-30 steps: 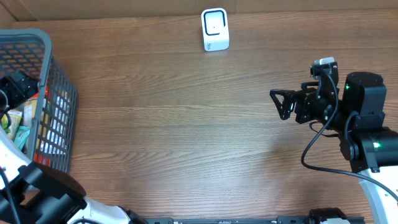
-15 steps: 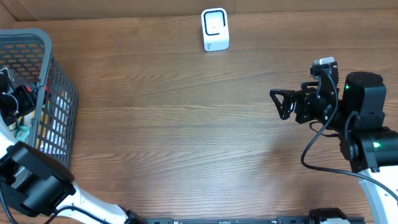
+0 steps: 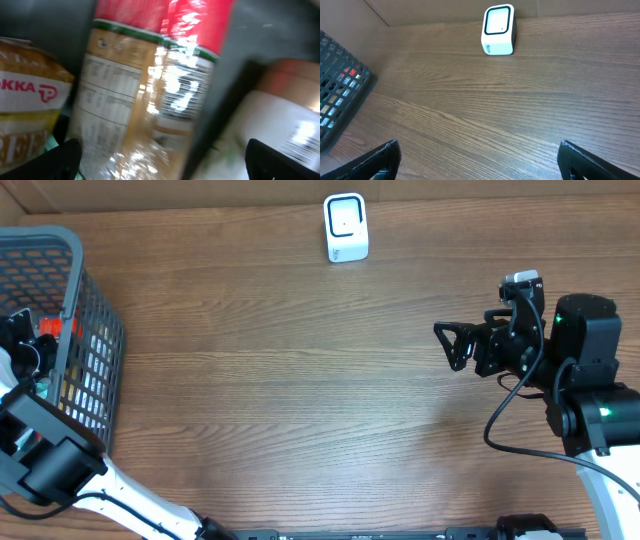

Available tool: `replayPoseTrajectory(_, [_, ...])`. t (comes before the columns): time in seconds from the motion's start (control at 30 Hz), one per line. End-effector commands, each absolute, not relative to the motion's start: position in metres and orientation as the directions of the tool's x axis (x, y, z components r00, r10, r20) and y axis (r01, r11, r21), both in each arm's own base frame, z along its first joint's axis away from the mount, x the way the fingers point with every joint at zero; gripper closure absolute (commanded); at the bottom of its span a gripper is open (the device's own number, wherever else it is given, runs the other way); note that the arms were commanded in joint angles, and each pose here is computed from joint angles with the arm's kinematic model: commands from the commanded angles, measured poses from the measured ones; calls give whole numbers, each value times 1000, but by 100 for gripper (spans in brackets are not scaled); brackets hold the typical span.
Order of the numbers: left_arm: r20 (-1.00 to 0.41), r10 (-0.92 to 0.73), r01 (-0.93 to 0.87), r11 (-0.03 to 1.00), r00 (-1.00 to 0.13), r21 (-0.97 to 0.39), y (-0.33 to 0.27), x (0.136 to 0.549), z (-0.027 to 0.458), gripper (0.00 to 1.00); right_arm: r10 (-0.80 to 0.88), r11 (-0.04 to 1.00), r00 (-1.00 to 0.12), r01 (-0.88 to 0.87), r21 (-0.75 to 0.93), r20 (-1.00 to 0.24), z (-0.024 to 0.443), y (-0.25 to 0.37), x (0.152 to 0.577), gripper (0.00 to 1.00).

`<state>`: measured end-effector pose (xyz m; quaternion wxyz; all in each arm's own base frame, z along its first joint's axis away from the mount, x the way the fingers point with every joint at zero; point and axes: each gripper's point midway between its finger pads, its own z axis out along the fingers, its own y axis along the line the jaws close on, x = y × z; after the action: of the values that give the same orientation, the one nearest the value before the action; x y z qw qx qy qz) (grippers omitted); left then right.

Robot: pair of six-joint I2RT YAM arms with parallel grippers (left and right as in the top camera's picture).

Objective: Scan the item barcode
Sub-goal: 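Reach the left gripper into the grey basket toward the spaghetti pack, then grasp the orange-capped spaghetti pack with the left gripper and lift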

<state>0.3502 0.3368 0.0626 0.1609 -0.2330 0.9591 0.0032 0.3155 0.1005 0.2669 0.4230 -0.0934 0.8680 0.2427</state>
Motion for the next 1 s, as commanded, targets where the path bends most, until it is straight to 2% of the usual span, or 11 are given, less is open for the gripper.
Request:
replayPoseTrajectory(0.0, [-291, -424, -452, 892, -858, 31, 355, 342, 54, 5, 37, 862, -613, -380, 335, -790, 274, 103, 321, 0])
replayPoseTrajectory(0.3, [-320, -409, -446, 894, -855, 50, 362, 348, 55, 4, 33, 864, -668, -355, 357, -743, 251, 104, 331, 0])
replayPoseTrajectory(0.67, [-306, -411, -444, 895, -859, 44, 359, 346, 47, 7, 32, 864, -674, -353, 359, -738, 247, 104, 334, 0])
replayPoseTrajectory(0.97, [-268, -379, -404, 913, -886, 46, 347, 335, 13, 6, 32, 864, -673, -353, 359, -739, 248, 104, 334, 0])
